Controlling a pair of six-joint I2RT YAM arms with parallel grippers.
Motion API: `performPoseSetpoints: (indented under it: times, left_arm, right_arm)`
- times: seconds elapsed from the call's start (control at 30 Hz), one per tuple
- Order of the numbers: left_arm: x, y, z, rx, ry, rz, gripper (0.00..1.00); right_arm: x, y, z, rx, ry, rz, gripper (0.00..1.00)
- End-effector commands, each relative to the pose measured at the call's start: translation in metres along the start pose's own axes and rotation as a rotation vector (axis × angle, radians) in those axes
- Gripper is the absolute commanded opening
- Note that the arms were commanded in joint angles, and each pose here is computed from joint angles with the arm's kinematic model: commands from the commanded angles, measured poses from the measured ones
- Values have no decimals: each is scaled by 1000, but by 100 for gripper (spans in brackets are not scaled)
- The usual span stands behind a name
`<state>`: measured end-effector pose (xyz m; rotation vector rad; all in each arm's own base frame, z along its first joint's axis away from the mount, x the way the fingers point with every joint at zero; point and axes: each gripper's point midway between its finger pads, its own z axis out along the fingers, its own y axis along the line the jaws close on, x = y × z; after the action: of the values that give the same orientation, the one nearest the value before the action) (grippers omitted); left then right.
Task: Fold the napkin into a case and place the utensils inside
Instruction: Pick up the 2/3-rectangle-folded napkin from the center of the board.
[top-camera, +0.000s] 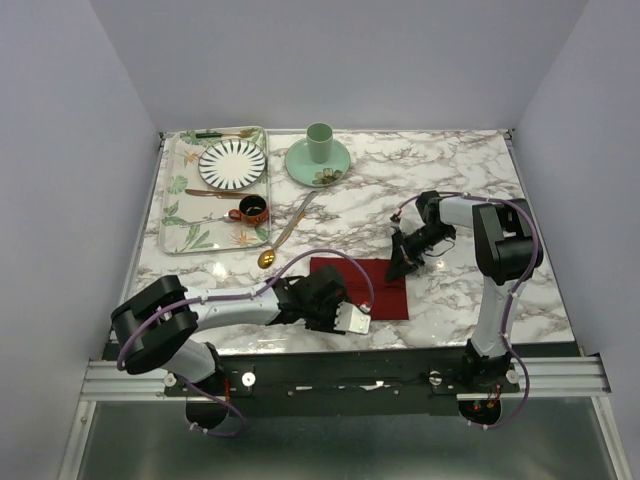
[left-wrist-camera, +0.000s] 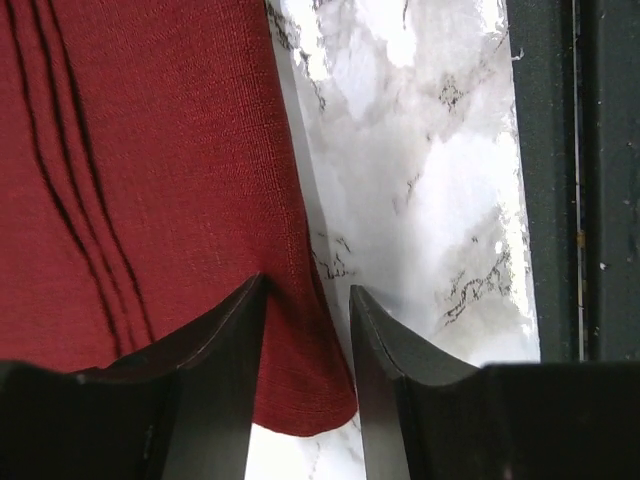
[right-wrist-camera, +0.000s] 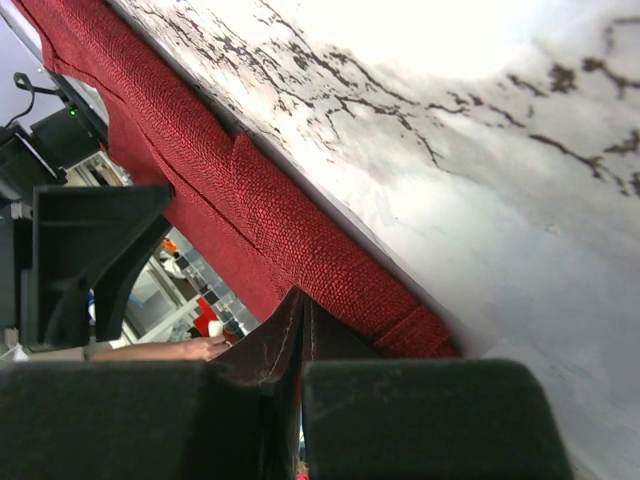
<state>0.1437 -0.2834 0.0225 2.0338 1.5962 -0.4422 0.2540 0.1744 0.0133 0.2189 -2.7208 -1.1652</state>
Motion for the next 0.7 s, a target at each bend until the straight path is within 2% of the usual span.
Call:
performPoseSetpoints:
  times: [0.0,0.13,0.23,0.27,0.3,0.43,0.5,0.57,0.6,0.67]
  left_arm:
    - [10,5,6,-89,72,81,44]
    - [16,2,14,-51,121,85,32]
    - [18,-2,16,-11,136,93,19]
    - [17,-4,17,1,134,94,6]
    - [14,-3,16,9,125,100,1]
    - [6,-8,10,61,108,84,0]
    - [-11,-8,5,108,47,54,0]
    - [-10,-11,-2,173,44,-6,0]
    - [-28,-8,-7,216,-20,-26,0]
    - [-28,-7,-16,284,-40,-90,0]
  right_arm:
    - [-4,-37,7,151,11,-55,10]
    - [-5,-37,7,151,10,-52,10]
    - [-5,-36,7,151,10,-56,10]
    - [-5,-37,7,151,11,-53,10]
    - [-5,-37,7,153,12,-56,10]
    - [-5,-37,7,154,12,-62,10]
    - [-5,-36,7,153,14,-68,10]
    - [-6,-36,7,155,17,-73,9]
    - [-6,-36,7,156,17,-73,10]
    - [-8,-35,6,158,16,-79,9]
